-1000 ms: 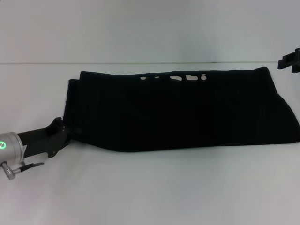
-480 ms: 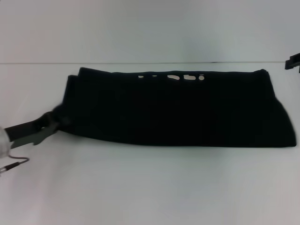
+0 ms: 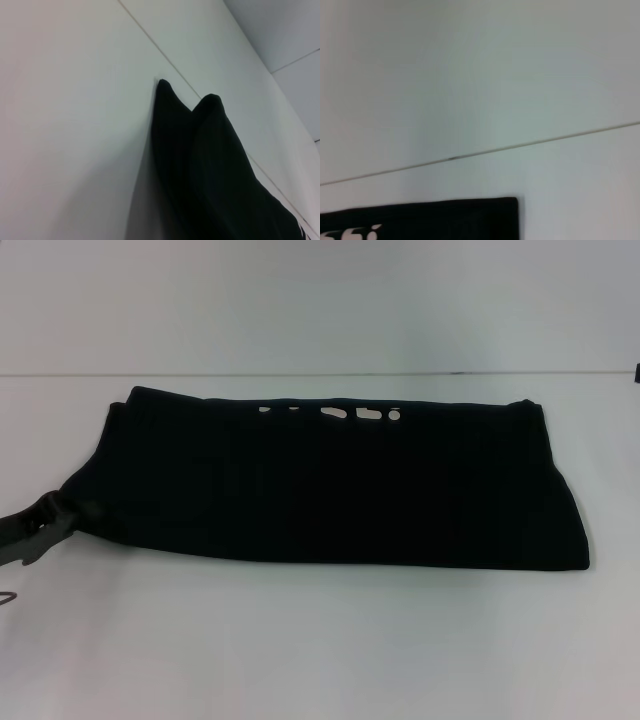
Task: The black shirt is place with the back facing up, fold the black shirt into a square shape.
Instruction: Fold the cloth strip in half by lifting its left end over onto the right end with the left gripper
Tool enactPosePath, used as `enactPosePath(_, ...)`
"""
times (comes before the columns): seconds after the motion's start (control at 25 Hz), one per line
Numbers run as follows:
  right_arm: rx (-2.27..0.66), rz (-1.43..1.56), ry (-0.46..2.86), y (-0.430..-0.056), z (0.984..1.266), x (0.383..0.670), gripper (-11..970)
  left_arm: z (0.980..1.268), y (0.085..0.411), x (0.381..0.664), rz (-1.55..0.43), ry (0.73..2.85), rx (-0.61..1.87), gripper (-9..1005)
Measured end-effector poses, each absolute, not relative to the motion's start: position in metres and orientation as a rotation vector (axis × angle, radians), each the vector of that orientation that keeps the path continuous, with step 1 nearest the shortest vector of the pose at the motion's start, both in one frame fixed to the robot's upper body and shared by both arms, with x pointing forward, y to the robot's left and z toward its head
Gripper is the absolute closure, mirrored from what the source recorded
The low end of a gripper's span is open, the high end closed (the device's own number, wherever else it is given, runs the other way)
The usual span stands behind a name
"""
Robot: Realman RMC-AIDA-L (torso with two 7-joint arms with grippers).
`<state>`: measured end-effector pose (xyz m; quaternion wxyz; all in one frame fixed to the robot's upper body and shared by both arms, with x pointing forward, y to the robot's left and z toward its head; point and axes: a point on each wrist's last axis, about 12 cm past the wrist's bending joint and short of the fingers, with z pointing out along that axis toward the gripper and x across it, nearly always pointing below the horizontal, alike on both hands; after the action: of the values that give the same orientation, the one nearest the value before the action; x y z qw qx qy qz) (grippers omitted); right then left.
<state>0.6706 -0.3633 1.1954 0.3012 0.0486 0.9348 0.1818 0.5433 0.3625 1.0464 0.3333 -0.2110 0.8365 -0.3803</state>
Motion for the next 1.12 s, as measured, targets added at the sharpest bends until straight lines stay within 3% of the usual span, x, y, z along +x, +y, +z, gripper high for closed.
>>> enactPosePath(0.28, 0.141, 0.512, 2.484, -0.366, 1.195, 0.667, 492, 1.045, 0.358, 0.544, -1.0, 2.181, -0.546, 993)
enactPosePath(0.52, 0.131, 0.52, 2.489, -0.366, 1.196, 0.666, 491, 1.075, 0.335, 0.569, -1.16, 2.078, -0.462, 994)
enactPosePath(0.8, 0.118, 0.528, 2.485, -0.36, 1.197, 0.669, 490, 1.125, 0.247, 0.629, -1.305, 2.107, -0.154, 994)
enactPosePath(0.96, 0.113, 0.532, 2.485, -0.358, 1.197, 0.669, 489, 1.143, 0.185, 0.646, -1.298, 2.156, 0.054, 993)
enactPosePath(1.12, 0.117, 0.535, 2.484, -0.357, 1.195, 0.67, 489, 1.142, 0.129, 0.65, -1.26, 2.215, 0.225, 993)
